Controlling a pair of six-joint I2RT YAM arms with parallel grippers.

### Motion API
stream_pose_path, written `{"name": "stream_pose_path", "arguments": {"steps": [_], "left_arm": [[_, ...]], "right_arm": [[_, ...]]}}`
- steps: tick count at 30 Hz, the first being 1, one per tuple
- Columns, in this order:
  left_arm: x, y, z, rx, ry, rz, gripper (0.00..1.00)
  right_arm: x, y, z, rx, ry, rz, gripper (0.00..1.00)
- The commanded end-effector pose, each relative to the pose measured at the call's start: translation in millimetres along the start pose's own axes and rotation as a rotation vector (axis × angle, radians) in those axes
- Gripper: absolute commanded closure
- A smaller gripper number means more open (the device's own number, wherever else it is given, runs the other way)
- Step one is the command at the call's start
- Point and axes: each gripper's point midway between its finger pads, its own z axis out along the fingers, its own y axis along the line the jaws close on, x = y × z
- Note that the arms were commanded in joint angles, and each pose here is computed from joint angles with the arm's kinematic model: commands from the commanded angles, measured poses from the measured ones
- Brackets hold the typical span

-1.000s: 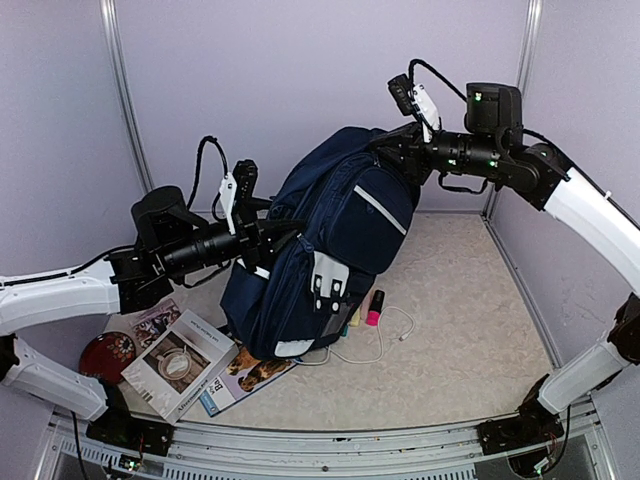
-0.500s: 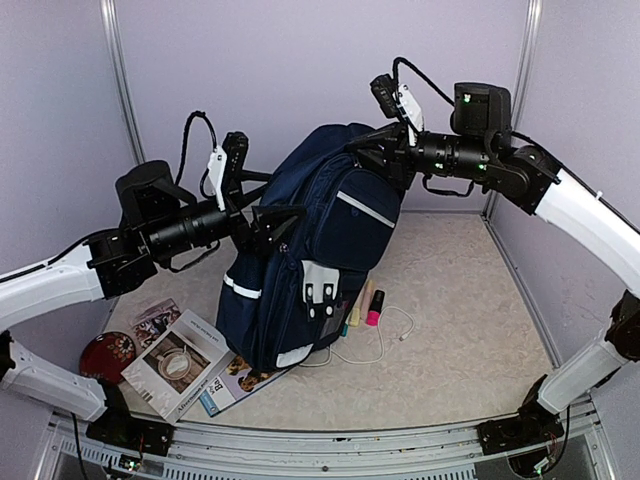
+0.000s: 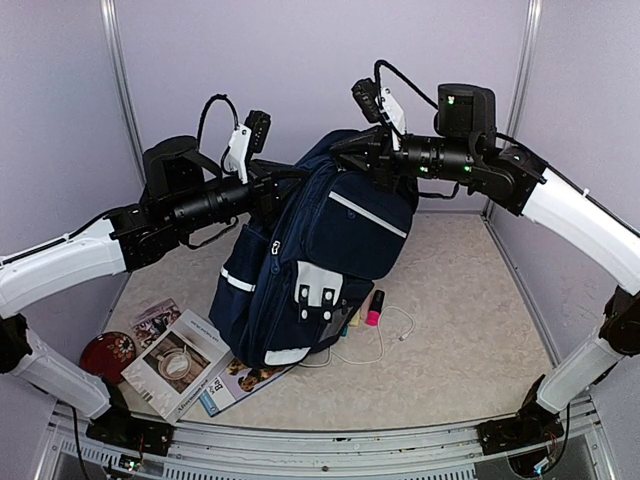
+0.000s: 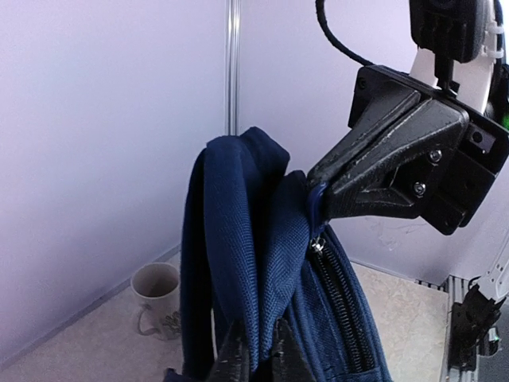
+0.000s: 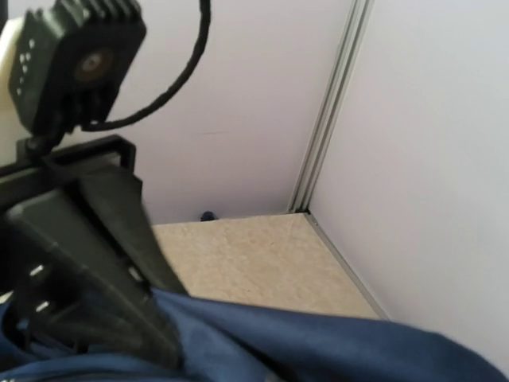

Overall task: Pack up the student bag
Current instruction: Hold the upper front pocket of the student bag, then unzip the upper front pocket of the student bag.

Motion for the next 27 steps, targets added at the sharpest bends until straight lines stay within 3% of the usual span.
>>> {"name": "stream_pose_path", "arguments": {"steps": [1, 8, 14, 22, 27], "left_arm": [[-5, -7, -11, 0.030, -0.056, -0.007, 1.00], [-16, 6, -44, -0.078, -0.176, 0.034, 1.00], [-22, 3, -62, -0.083, -0.220, 0.084, 1.00], [-22, -1, -73, -0.070, -0.244, 0.100, 1.00], [-15, -6, -76, -0.044, -0.230, 0.100, 1.00]], "right_arm": [[-35, -4, -16, 0.053, -0.099, -0.030, 1.00], [3, -61, -65, 0.258, -0.130, 0.149, 1.00], [78, -91, -98, 0.374, -0.073, 0.306, 1.00], [168, -106, -104, 0.369, -0.011, 0.507, 1.00], [162, -108, -93, 0.307, -0.010, 0.504, 1.00]]}}
